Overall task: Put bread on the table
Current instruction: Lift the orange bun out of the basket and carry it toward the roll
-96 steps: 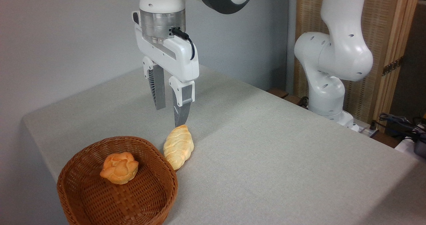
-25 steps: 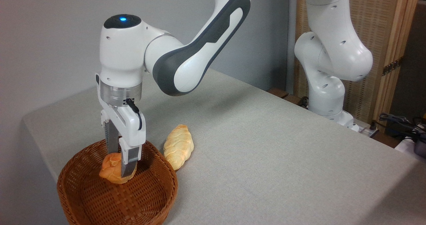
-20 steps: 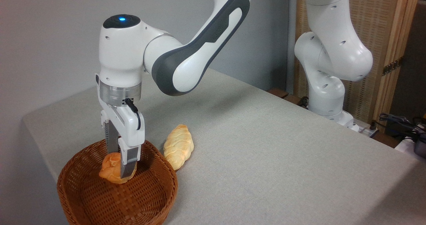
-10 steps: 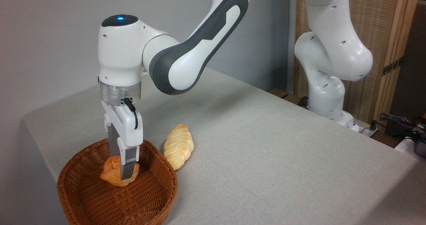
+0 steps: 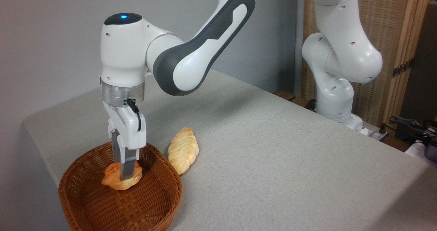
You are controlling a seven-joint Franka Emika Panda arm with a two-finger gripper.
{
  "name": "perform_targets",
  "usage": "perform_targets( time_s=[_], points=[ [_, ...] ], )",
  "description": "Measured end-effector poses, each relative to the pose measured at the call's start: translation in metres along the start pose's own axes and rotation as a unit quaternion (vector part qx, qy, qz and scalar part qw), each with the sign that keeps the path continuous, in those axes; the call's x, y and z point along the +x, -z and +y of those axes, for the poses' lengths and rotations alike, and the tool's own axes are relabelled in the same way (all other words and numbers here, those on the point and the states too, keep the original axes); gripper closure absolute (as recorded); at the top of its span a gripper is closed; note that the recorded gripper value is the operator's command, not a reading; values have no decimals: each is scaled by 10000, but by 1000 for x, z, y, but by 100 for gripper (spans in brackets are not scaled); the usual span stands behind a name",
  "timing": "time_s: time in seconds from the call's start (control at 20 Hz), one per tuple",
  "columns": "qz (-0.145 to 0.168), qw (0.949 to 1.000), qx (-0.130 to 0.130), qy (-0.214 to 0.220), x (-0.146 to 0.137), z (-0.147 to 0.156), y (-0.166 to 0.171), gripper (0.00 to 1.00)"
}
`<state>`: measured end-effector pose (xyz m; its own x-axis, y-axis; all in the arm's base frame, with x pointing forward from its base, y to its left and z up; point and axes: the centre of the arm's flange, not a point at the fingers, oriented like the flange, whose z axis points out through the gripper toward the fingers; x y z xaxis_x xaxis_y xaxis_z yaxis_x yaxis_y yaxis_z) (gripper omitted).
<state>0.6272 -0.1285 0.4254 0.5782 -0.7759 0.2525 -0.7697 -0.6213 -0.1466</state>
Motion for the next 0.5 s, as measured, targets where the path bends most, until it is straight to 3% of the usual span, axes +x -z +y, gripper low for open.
perform_targets(
  time_s=[0.15, 0.3, 0.5],
  points=[
    [65, 10000, 70, 16, 1, -3, 11, 61],
    [175, 9996, 191, 73, 5, -5, 47, 61],
    [-41, 9994, 44, 332, -4, 8, 103, 55]
  ],
)
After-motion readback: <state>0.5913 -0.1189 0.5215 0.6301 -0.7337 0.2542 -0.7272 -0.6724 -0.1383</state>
